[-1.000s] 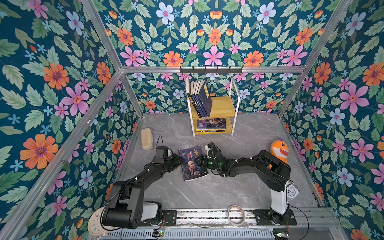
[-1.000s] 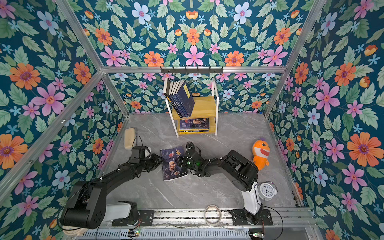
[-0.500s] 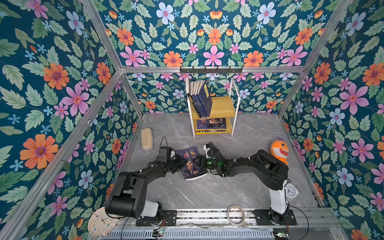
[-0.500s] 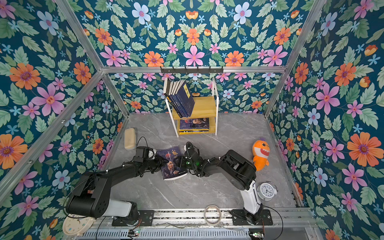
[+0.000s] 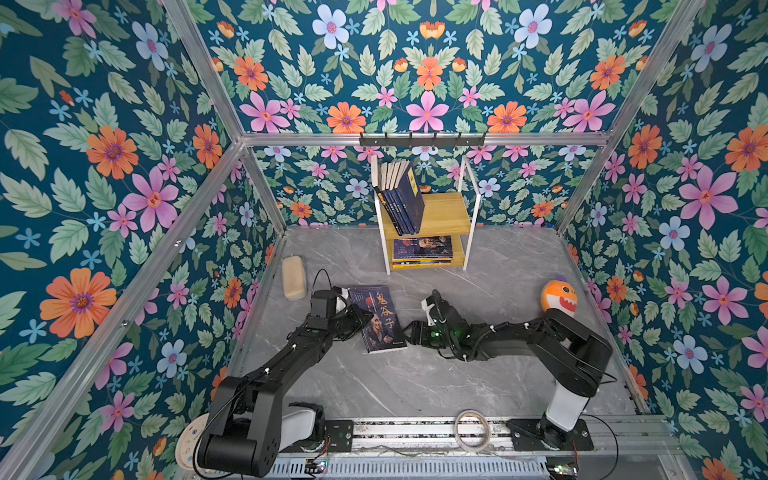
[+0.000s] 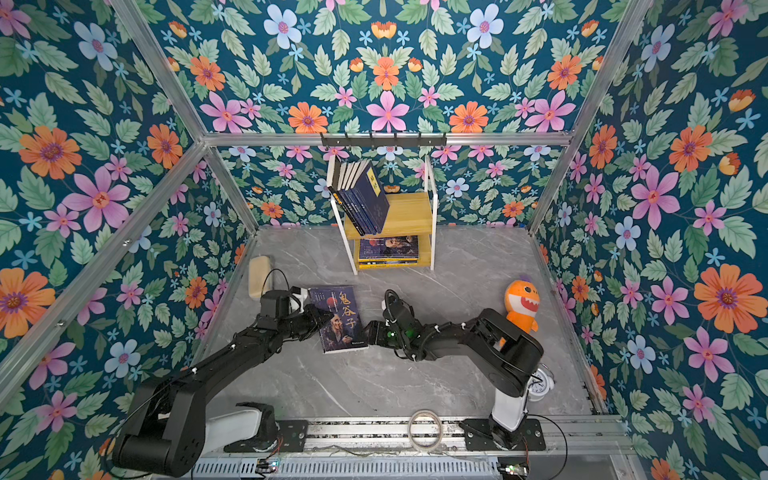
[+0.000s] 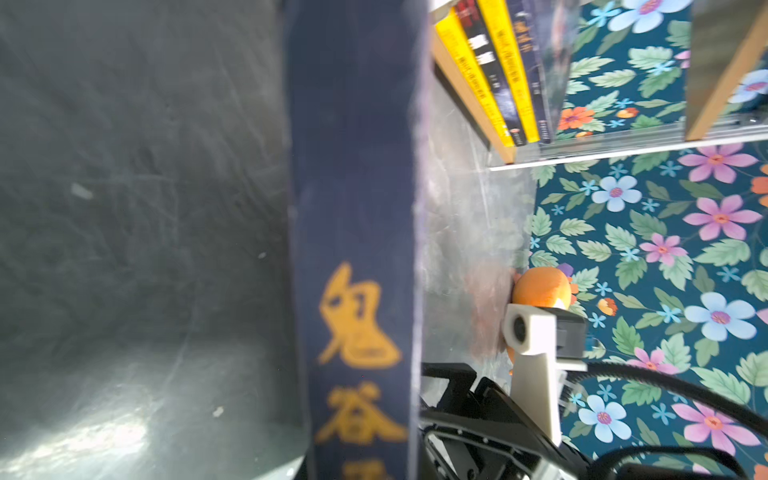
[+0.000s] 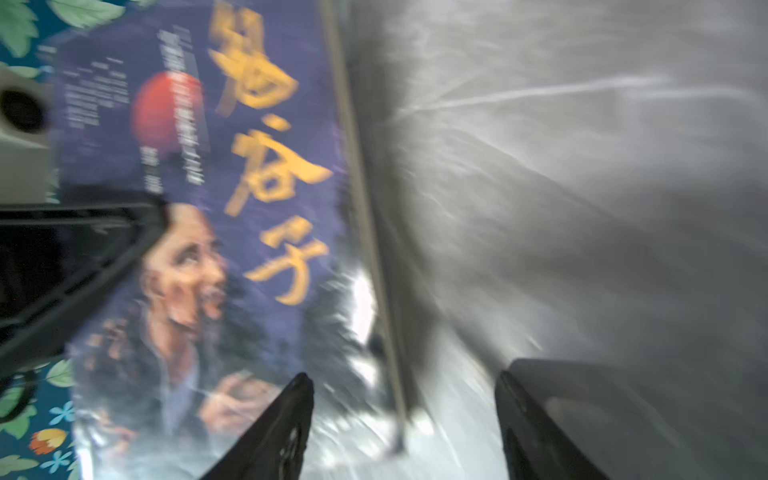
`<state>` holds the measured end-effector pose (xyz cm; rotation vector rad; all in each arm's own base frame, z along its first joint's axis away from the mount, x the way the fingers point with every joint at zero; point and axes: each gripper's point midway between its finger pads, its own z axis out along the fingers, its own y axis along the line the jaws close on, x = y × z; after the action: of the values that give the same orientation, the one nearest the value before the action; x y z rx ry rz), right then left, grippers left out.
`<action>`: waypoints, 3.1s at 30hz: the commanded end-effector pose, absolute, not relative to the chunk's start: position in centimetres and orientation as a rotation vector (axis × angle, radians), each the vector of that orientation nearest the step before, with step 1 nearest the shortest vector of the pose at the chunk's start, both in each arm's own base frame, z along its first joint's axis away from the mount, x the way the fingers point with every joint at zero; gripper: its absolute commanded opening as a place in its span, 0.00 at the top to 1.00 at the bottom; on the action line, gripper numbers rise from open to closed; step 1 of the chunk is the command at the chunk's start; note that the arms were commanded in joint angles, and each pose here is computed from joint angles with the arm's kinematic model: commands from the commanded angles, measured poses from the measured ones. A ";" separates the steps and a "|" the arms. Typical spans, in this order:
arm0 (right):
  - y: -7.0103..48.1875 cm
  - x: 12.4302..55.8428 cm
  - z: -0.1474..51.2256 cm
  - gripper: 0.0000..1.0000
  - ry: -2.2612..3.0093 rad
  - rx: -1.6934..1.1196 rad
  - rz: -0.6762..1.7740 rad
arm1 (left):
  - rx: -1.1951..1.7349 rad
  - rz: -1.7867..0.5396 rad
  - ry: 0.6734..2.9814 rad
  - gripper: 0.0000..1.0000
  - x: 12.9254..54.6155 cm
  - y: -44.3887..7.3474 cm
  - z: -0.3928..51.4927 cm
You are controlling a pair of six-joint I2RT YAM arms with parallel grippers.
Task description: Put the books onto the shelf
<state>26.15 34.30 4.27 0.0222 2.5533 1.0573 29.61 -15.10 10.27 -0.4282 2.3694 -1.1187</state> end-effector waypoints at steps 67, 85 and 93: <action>33.3 23.9 27.7 1.00 1.676 -0.850 1.313 | 0.611 -1.278 1.709 0.31 25.7 -18.7 29.0; 23.5 20.4 25.7 1.00 1.814 -1.021 0.663 | 0.781 -1.001 1.766 0.07 26.8 -17.1 28.5; 21.8 18.7 22.8 1.00 1.938 -1.160 0.587 | 0.926 -0.955 1.752 0.01 26.0 -17.2 28.7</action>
<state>19.14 22.33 23.43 -1.0904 1.9334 0.6308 26.77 -17.17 29.30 0.8527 1.7558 -0.9679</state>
